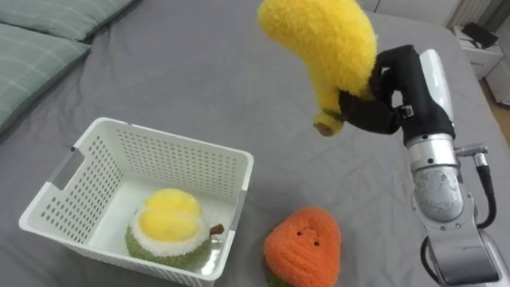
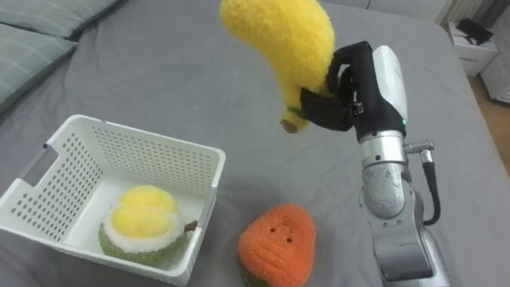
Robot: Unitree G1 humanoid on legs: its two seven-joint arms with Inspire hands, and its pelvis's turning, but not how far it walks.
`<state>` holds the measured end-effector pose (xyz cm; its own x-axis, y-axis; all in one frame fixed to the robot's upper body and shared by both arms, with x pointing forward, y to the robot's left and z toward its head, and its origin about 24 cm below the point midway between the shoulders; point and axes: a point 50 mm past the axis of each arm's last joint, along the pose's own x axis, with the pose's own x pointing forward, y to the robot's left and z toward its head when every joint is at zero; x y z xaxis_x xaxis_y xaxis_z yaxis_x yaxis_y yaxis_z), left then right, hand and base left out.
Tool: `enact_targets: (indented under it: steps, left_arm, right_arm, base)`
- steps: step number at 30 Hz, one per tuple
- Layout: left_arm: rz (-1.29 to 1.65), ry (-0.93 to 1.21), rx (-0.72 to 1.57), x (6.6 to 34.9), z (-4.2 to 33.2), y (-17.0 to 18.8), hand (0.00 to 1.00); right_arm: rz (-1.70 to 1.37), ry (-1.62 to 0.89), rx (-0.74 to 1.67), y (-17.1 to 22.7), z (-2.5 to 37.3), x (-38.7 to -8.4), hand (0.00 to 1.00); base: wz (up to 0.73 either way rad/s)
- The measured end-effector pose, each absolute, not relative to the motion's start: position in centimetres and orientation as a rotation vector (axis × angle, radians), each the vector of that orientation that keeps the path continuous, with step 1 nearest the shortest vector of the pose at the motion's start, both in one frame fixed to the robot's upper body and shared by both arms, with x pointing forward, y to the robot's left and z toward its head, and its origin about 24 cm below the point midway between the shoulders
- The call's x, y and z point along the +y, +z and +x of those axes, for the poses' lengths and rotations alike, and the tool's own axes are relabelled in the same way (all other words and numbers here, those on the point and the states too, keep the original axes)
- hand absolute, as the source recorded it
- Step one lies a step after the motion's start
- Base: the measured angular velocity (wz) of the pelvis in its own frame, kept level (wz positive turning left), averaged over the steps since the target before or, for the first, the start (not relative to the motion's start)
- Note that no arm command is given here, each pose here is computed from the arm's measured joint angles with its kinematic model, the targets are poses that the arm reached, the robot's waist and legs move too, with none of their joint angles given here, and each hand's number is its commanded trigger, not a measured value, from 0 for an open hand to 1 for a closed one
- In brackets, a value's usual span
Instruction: Collect toys from the bed
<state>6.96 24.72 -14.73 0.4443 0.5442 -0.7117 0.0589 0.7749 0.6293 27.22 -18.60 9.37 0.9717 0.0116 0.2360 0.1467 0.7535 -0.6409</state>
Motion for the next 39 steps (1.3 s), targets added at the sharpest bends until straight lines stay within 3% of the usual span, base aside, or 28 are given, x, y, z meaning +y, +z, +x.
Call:
enact_targets:
  steps: [31, 33, 34, 35, 39]
  left_arm:
    - [0.706, 0.252, 1.022, 24.0, 9.6, -14.4, 0.0]
    - [0.709, 0.256, 1.019, 24.0, 9.7, -14.4, 0.0]
    - [0.711, 0.256, 1.023, 24.1, 9.6, -14.4, 0.0]
    - [0.715, 0.255, 1.029, 24.2, 9.5, -14.5, 0.0]
    - [0.723, 0.244, 1.033, 24.1, 9.4, -14.5, 0.0]
  right_arm:
    - [-0.793, 0.45, -0.28, 8.2, 25.5, -7.8, 1.0]
    - [-0.795, 0.455, -0.269, 7.9, 25.5, -7.8, 0.82]
    - [-0.789, 0.459, -0.266, 7.8, 25.5, -7.7, 0.59]
    - [-0.789, 0.464, -0.252, 7.5, 25.5, -7.6, 0.5]
    - [-0.796, 0.491, -0.195, 6.1, 25.5, -7.4, 0.51]
  base:
    - [0.03]
    - [0.05]
    - [0.08]
    - [0.07]
    - [0.01]
